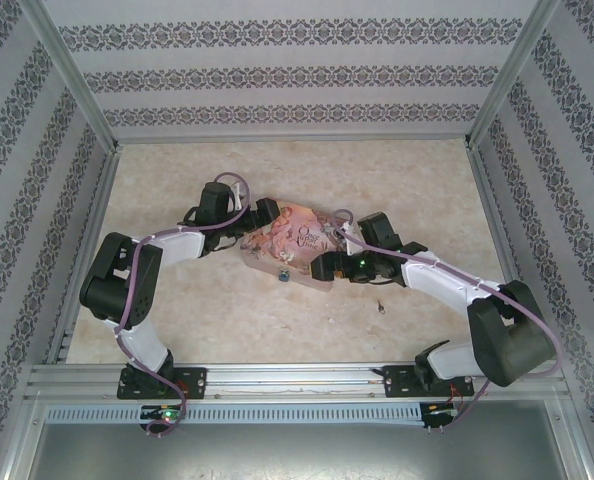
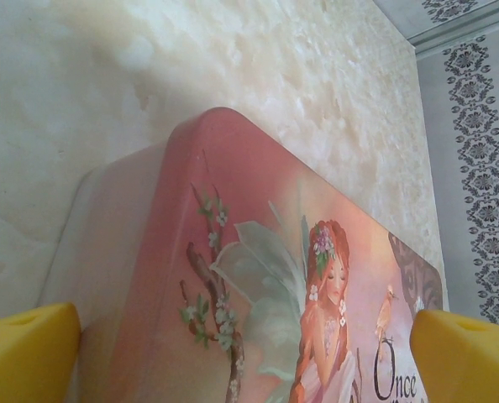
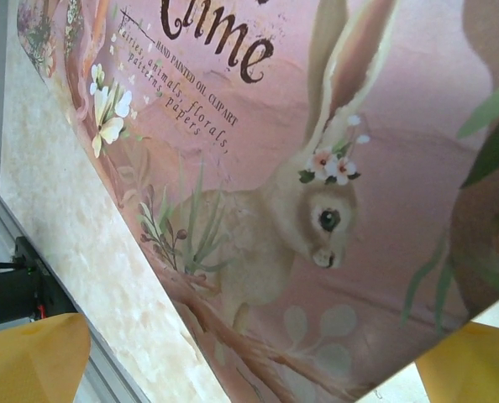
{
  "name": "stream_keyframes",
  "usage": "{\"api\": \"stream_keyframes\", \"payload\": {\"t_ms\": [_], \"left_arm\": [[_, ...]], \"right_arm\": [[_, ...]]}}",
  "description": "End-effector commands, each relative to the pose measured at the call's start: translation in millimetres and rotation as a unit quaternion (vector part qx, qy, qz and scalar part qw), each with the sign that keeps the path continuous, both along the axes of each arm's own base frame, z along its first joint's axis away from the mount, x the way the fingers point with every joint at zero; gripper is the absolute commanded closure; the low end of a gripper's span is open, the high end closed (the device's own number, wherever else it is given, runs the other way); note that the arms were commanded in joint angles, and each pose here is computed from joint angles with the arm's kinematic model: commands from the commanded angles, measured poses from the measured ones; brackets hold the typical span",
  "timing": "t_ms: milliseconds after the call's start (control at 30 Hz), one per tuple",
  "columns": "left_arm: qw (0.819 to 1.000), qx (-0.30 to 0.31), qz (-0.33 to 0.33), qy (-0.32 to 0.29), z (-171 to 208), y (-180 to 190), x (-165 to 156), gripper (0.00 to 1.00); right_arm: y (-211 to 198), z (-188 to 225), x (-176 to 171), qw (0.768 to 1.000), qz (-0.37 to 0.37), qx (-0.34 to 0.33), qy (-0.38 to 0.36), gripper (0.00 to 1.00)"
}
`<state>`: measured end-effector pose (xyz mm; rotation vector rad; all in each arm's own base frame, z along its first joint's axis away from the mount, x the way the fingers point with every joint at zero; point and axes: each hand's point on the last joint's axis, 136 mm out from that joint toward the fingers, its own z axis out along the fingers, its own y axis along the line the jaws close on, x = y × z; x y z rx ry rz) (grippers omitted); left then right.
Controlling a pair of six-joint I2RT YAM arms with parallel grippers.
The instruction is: Unlock the padlock with the key
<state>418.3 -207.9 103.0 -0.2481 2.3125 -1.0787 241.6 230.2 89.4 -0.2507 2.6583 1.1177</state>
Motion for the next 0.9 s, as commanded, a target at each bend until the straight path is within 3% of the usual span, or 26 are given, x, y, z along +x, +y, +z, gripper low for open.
{"api": "stream_keyframes", "payload": {"t_ms": [0, 267, 500, 667, 867], "left_arm": [[0.999, -0.02, -0.041, 0.002, 10.0, -14.9, -5.1, 0.0], [1.0, -0.01, -0.026, -0.001, 13.9, -4.6, 1.3, 0.01], [0.999, 0.018, 0.008, -0.027, 42.9, 25.9, 5.6, 0.01], [0.997, 0.05, 0.02, -0.051, 68.1, 42.6, -8.6, 0.01], [0.997, 0.03, 0.045, -0.059, 81.7, 52.7, -41.6, 0.01]], "right_arm": [[6.9, 1.3, -4.3, 1.0, 0.009, 0.012, -0.006, 0.02], [-3.8, 4.6, 4.6, 1.0, -0.017, -0.008, -0.023, 0.01], [-44.5, 23.7, 11.3, 0.994, -0.084, -0.048, -0.049, 0.02], [-84.2, 33.5, -1.9, 0.983, -0.148, -0.095, -0.041, 0.02], [-115.9, 24.6, -35.1, 0.967, -0.212, -0.137, 0.03, 0.09]]}}
